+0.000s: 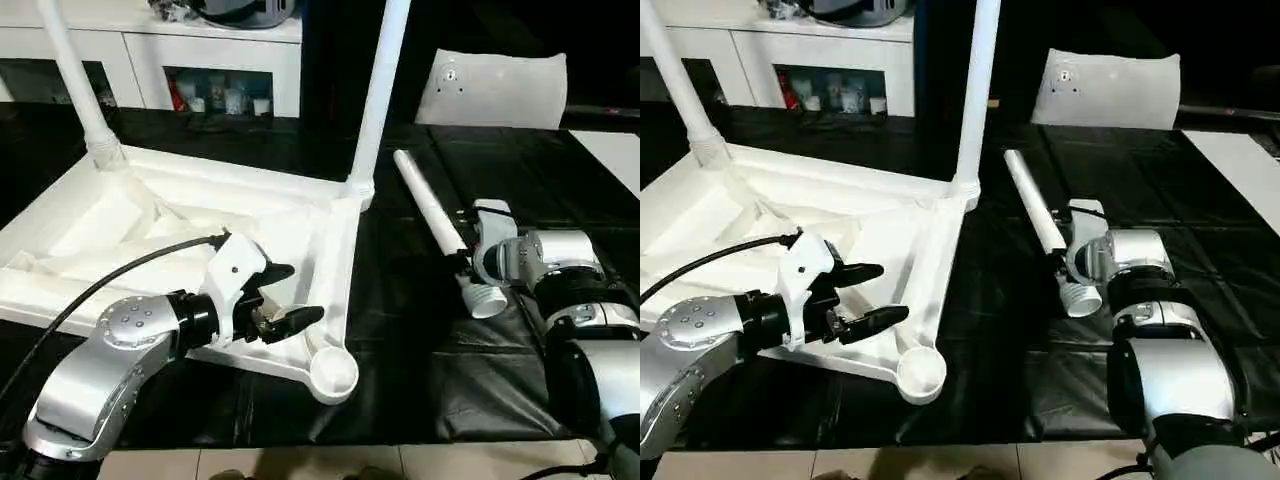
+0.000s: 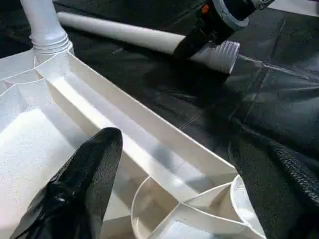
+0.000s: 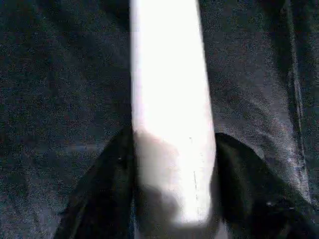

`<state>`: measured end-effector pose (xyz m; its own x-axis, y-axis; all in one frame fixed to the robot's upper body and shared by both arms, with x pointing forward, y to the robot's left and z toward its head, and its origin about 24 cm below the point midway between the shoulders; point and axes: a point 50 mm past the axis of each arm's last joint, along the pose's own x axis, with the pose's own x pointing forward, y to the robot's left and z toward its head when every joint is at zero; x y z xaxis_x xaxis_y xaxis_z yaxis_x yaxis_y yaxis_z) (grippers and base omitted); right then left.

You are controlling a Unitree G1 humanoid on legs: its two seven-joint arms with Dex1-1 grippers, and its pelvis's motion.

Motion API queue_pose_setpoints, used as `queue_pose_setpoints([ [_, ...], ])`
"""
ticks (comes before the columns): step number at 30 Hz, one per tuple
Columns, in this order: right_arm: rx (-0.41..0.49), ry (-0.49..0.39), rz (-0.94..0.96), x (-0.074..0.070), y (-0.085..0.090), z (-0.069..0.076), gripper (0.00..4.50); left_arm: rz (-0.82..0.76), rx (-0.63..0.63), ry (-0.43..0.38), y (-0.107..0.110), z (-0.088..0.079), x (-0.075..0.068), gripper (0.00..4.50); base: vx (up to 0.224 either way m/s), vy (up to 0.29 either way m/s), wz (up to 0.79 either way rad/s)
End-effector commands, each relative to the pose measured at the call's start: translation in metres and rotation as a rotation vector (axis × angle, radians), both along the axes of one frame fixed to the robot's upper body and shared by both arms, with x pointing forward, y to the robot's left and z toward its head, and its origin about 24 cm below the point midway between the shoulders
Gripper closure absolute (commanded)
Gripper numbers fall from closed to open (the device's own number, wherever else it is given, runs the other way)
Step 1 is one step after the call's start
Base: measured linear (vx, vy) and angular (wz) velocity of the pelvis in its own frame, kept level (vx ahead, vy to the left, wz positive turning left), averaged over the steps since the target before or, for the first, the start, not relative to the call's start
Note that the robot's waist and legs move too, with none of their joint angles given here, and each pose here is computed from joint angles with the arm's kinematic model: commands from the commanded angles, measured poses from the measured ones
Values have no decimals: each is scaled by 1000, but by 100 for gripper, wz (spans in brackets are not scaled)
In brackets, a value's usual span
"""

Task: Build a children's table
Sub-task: Pick table leg

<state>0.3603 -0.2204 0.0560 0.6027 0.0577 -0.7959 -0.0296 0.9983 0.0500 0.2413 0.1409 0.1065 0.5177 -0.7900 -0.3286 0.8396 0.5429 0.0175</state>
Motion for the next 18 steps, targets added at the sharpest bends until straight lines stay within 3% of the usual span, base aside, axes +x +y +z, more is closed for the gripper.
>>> queue_pose_setpoints([
  [1, 21, 10, -14, -1, -4, -1, 253, -20, 5, -6, -4, 2, -1, 61, 0, 0, 0],
  [6, 63, -51, -74, 1, -14, 3, 260, -3, -12, -16, -4, 2, -1, 61, 0, 0, 0],
  [11, 135, -200, -120, 4, -24, 12, 261, 35, -37, -39, -3, 0, 4, 61, 0, 0, 0],
  [13, 165, -296, -141, 7, -27, 19, 261, 55, -40, -58, -3, 0, 7, 61, 0, 0, 0],
  [16, 238, -541, -148, 9, -33, 40, 261, 123, -45, -126, -3, 2, 14, 61, 0, 0, 0],
  [17, 238, -541, -148, 9, -33, 40, 261, 123, -45, -126, -3, 2, 14, 61, 0, 0, 0],
  [18, 286, -619, -154, 9, -33, 49, 261, 138, -51, -138, -3, 2, 16, 61, 0, 0, 0],
])
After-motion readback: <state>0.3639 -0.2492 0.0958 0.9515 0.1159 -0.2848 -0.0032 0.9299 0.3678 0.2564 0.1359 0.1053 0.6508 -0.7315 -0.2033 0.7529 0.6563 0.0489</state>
